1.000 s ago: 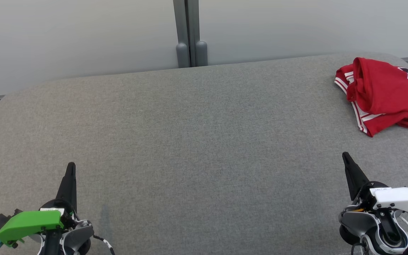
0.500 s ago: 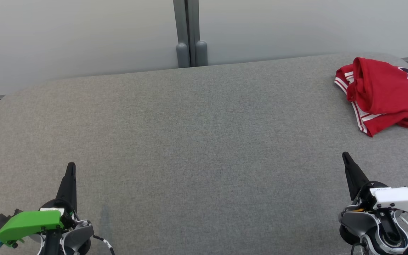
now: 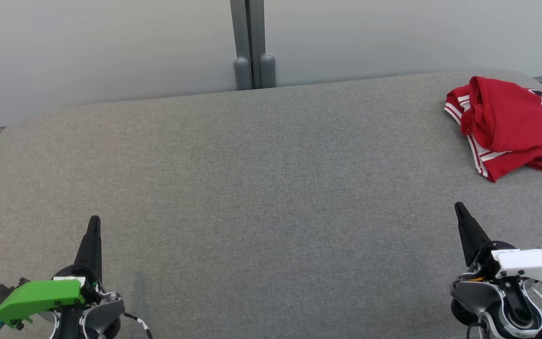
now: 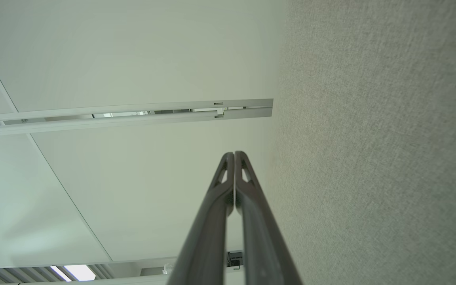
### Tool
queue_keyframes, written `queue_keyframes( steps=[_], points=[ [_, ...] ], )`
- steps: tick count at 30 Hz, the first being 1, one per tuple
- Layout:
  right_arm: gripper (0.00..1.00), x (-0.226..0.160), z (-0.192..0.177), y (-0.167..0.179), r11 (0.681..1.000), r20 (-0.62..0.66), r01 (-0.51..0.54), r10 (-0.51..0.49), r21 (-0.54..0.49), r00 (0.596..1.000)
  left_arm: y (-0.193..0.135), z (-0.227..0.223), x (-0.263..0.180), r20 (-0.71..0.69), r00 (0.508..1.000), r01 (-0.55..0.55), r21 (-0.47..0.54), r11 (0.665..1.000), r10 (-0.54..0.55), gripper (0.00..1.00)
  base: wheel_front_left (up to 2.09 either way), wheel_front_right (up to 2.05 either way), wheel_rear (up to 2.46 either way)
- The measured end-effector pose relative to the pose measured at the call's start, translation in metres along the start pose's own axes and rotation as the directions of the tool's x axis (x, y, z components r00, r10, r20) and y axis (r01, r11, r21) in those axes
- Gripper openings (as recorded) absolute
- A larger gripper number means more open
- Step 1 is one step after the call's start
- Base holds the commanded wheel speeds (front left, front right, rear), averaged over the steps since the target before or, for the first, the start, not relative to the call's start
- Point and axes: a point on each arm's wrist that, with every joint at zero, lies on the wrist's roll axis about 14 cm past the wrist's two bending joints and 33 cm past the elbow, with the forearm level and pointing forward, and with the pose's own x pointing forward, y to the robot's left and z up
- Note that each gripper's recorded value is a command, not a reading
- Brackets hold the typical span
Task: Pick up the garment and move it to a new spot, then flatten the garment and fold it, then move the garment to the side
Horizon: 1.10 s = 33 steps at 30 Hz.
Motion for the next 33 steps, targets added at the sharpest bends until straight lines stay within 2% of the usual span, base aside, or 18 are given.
queue_keyframes(
  steps=[33],
  points=[
    [0.00, 0.0000, 0.0000, 0.0000, 1.000, 0.000, 0.000, 0.000, 0.000, 1.000, 0.0000, 0.0000, 0.0000, 0.000, 1.000, 0.000, 0.000, 1.000, 0.000, 0.00, 0.00, 0.00, 0.00]
  ],
)
